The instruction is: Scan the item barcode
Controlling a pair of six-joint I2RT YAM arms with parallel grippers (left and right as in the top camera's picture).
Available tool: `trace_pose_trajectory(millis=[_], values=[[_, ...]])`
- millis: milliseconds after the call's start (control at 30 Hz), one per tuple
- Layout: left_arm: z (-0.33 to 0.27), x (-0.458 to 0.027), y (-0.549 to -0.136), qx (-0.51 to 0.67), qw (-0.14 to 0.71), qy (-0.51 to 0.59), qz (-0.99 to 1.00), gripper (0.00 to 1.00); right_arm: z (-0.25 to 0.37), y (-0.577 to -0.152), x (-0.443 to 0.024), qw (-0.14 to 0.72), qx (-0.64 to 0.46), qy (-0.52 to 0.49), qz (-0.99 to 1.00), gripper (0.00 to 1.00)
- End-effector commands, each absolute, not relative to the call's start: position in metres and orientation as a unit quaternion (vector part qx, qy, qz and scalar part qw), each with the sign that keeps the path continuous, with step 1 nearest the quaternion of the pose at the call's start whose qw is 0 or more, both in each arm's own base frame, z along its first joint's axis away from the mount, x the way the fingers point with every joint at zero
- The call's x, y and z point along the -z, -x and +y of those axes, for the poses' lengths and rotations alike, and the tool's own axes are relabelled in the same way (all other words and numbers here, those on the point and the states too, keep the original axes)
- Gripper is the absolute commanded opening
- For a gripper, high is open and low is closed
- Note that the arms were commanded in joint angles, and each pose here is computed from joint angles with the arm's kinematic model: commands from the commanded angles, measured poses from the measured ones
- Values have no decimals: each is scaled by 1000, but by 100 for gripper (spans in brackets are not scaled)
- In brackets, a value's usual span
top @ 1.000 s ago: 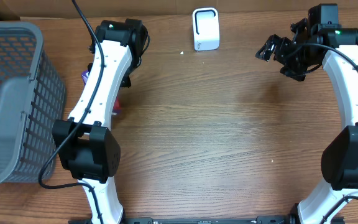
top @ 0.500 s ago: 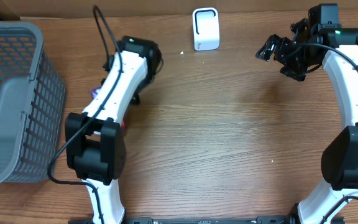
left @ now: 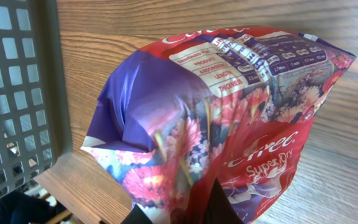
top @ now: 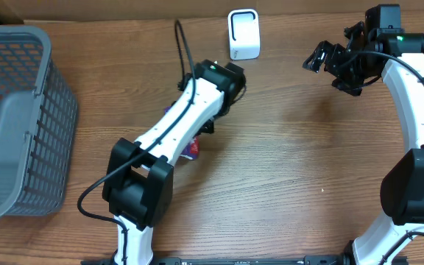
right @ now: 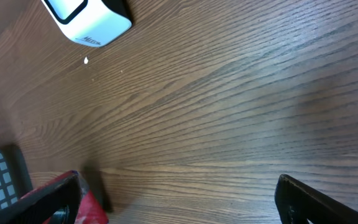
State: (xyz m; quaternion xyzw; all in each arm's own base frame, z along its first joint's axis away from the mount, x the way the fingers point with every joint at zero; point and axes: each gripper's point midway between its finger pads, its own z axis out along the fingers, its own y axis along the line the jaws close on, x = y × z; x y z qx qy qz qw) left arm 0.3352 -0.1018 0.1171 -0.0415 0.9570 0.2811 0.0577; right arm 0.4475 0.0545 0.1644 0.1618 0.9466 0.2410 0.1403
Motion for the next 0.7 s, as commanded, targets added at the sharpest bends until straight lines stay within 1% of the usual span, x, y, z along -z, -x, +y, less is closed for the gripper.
trace_pose_trajectory(millis=[0,67,133,200,433,567,667], values=[[-100,-123,-333,-306,71,29,949,4,55,-451,-174,155,-243,-156,945,100],[-82,-138,-337,-360,91,24,928,5,55,-451,-174,155,-243,-156,945,100],[-59,-156,-340,-416,115,43,901,8,55,-451,-174,155,-243,-156,945,100],[-39,-168,-342,-448,122,62,883,4,55,-451,-174,155,-243,-156,945,100],[26,-167,-350,-458,91,138,873,4,55,-451,-174,155,-243,-156,945,100],[44,-162,-349,-448,69,155,878,4,55,-451,-174,155,-243,-156,945,100],[44,-154,-345,-433,55,165,885,4,55,-451,-174,155,-243,-156,945,100]])
